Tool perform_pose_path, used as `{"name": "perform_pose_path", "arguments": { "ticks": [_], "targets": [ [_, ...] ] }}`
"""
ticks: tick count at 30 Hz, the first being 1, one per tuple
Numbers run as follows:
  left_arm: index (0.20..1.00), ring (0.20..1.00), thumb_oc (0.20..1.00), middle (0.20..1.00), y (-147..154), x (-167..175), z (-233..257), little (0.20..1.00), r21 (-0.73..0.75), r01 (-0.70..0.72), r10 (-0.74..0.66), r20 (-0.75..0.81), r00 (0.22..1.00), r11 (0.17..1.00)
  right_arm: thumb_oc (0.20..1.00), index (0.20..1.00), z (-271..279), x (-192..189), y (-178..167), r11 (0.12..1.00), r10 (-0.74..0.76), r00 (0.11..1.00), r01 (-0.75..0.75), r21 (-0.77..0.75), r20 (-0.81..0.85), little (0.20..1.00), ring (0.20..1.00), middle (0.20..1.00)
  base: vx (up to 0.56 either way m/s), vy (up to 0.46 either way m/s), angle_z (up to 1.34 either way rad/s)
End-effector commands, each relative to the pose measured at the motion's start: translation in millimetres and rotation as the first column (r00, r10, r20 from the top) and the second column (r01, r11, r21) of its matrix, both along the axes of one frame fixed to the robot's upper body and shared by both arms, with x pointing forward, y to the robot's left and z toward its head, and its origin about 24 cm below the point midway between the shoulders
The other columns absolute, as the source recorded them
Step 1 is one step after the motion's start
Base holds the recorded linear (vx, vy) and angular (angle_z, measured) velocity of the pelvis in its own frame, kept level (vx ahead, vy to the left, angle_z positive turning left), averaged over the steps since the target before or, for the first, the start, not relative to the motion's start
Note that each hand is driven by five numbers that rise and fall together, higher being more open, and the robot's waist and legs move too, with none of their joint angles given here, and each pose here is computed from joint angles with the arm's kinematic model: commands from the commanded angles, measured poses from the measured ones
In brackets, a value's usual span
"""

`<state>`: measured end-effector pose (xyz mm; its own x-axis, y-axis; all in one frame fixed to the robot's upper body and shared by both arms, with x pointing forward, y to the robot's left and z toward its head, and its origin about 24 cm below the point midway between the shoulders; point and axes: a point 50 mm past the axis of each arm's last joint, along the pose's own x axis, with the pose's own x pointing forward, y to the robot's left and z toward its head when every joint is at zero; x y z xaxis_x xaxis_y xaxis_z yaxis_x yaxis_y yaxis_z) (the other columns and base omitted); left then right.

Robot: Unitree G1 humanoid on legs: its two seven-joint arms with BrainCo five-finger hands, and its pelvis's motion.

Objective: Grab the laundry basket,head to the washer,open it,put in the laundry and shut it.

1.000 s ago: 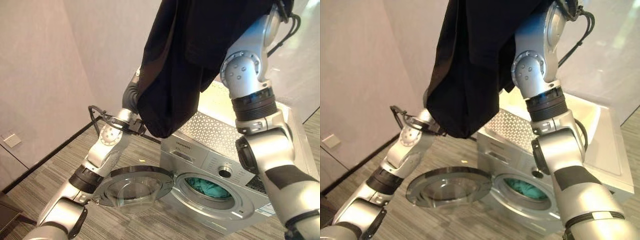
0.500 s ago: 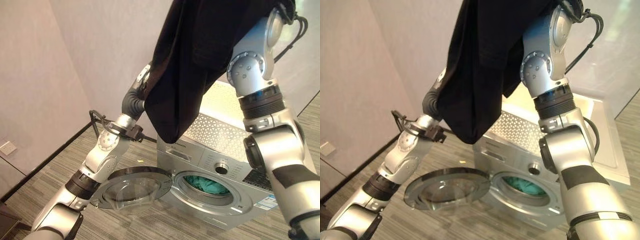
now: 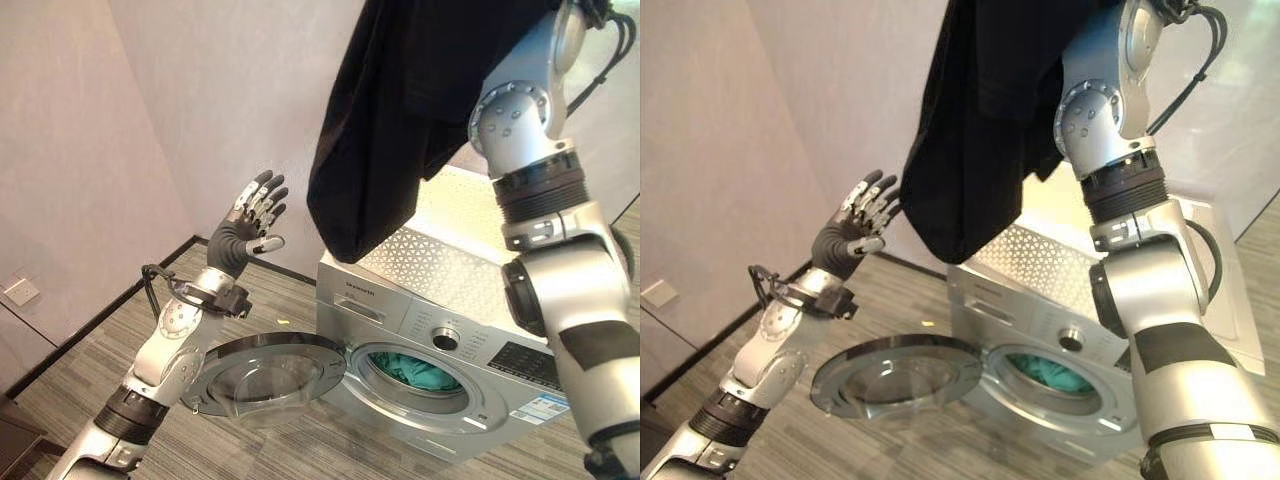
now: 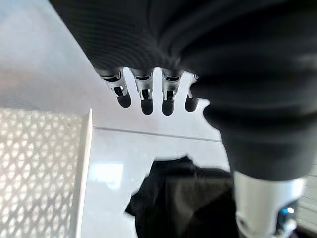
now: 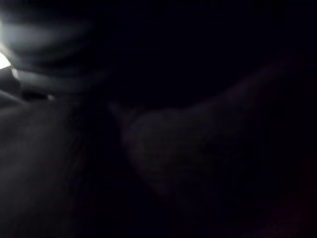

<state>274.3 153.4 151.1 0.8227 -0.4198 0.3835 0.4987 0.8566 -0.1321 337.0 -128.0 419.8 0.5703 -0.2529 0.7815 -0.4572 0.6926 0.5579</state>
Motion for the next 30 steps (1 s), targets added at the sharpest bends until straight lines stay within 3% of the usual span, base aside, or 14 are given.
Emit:
{"name": "perform_pose_path", "arguments": {
  "ticks": [1,17,30],
  "targets": [
    [1.0,1.0,1.0,1.0,-1.7,-7.3,32.4,1.0,-0.002,0.051,-0.05,0.14,0.989,0.999,0.2,0.2,54.4,-38.7,7.8,0.999,-0.015,0.975,0.025,-0.041,0.221,0.2,0.2,0.2,-0.02,0.004,0.03],
    [1.0,1.0,1.0,1.0,-13.3,-35.7,63.7,1.0,-0.053,0.172,-0.15,0.288,0.946,0.984,0.2,0.2,39.2,-19.7,-11.8,0.986,-0.164,0.981,0.166,-0.008,0.104,0.2,0.2,0.2,-0.01,0.003,0.04],
    [1.0,1.0,1.0,1.0,-34.2,-22.0,76.2,1.0,0.006,0.125,-0.119,0.353,0.928,0.992,0.2,0.2,18.0,-32.8,24.2,0.998,-0.046,0.986,0.051,-0.026,0.159,0.2,0.2,0.2,0.0,0.0,0.0]
  ]
}}
